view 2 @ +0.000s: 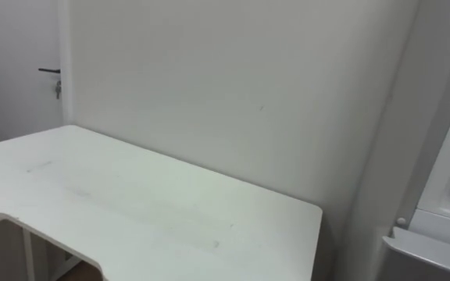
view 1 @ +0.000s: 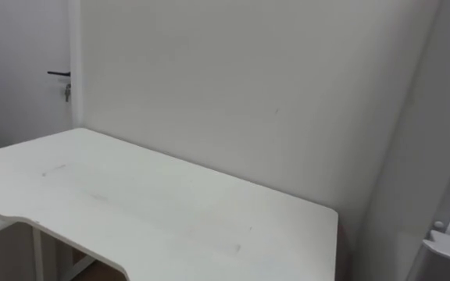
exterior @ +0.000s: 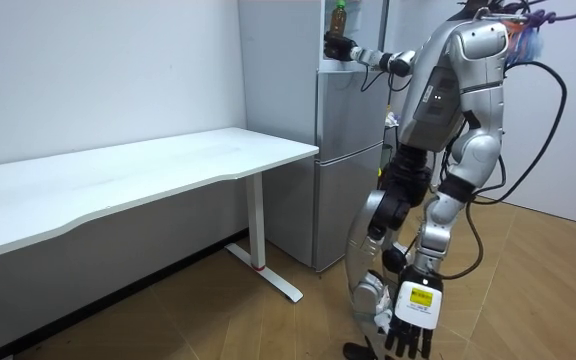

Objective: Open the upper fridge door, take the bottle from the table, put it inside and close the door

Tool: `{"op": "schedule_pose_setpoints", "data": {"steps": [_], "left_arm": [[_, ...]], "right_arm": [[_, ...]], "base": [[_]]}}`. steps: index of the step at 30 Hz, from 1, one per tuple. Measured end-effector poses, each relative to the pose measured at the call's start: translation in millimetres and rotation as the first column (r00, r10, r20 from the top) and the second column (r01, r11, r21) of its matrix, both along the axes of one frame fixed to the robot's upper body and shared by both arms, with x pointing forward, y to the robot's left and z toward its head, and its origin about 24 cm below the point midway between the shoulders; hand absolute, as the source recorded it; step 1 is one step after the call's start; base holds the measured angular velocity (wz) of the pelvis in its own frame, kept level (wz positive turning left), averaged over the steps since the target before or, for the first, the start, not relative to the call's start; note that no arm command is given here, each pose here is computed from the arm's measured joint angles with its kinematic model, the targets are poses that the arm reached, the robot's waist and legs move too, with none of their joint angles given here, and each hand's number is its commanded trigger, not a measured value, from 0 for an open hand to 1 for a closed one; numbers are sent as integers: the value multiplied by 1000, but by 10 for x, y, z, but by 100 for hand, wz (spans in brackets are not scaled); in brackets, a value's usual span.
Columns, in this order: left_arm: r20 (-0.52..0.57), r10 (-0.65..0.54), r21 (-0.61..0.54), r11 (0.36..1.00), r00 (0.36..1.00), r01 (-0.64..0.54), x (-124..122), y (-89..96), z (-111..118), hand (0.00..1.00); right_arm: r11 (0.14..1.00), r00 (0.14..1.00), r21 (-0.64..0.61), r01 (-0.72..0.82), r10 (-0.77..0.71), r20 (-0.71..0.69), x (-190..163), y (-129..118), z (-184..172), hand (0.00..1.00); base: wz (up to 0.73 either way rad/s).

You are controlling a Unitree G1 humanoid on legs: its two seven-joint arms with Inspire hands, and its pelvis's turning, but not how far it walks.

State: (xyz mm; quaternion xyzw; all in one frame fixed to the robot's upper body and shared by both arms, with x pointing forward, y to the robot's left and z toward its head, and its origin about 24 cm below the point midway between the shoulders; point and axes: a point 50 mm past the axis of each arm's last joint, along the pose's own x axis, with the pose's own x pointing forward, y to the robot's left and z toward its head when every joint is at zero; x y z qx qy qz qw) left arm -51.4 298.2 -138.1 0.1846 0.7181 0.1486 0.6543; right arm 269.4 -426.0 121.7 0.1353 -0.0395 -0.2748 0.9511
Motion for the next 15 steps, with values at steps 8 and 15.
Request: {"op": "schedule_pose_setpoints", "data": {"steps": [8, 15], "left_arm": [[26, 17, 17, 1000, 1000, -17, 31, 43, 25, 0], [21, 49, 48, 998, 999, -50, 3, 140, 77, 0]], "right_arm": [[999, 999, -54, 3, -5, -46, 29, 15, 13, 0], [998, 996, -24, 55, -57, -68, 52, -1, 26, 0]], "base": [[-1], [0]]}}
